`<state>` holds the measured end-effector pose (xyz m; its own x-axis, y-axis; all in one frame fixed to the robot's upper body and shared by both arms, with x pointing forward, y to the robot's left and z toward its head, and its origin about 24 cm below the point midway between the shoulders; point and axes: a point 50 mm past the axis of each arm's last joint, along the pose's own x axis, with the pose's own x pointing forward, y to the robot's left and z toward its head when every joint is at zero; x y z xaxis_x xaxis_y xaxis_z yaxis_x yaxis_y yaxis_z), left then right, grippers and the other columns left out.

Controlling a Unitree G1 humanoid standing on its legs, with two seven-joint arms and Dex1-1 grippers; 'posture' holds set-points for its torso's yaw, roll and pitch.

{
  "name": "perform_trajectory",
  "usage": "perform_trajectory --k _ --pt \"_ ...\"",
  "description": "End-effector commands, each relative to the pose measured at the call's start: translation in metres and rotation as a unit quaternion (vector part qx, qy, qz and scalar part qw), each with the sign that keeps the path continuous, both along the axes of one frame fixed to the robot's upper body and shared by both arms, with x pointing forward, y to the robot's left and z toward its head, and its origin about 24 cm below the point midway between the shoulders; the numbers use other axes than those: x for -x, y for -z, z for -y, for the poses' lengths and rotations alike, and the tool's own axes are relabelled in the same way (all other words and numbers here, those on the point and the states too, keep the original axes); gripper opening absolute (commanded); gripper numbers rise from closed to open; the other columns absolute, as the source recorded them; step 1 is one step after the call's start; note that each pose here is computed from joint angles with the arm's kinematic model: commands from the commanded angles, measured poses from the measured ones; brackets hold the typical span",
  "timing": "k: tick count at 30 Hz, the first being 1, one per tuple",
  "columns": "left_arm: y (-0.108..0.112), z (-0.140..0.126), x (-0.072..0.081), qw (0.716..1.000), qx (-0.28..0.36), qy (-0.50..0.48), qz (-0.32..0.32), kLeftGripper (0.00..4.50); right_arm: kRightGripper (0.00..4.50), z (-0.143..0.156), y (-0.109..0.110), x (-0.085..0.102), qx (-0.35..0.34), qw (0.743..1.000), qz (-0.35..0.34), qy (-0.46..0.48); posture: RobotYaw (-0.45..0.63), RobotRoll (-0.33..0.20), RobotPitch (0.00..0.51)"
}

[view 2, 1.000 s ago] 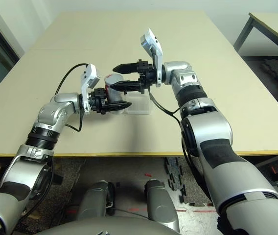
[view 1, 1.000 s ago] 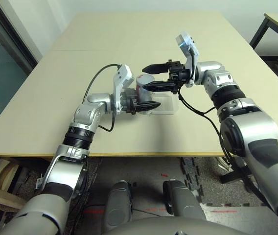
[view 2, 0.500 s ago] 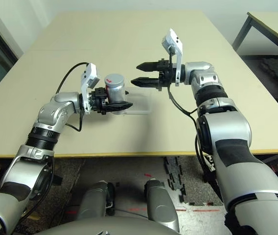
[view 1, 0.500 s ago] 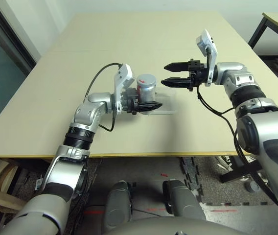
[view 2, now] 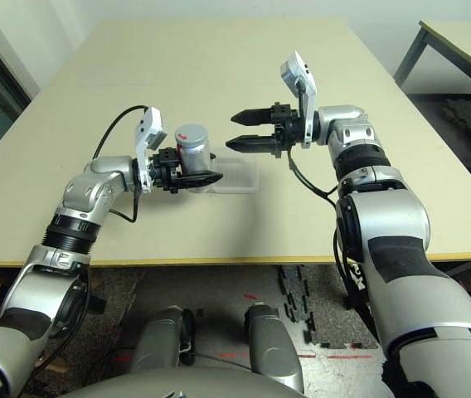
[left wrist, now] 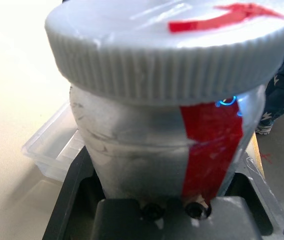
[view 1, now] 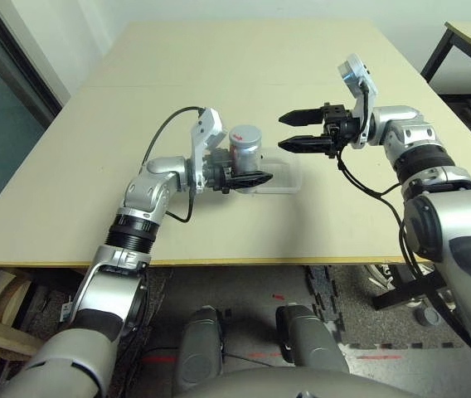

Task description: Pour the medicine from the bottle into the box.

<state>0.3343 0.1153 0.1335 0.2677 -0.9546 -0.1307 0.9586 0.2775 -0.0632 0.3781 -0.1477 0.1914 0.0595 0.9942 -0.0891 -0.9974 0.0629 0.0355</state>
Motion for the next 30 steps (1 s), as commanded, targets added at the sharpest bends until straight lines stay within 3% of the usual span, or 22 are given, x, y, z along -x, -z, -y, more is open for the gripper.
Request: perform_trajectory --k 1,30 --pt "-0.005 0.0 -0.002 1.0 -0.002 0.006 0.01 2.8 4.5 -0.008 -0.008 0.001 -0.005 1.0 0.01 -0.02 -0.12 0.0 0.05" --pt "-0.004 0.004 -0.001 1.0 -0.005 0.015 0.011 2.8 4.5 -0.055 -0.007 0.008 -0.017 0.995 0.004 -0.095 -0.12 0.0 0.046"
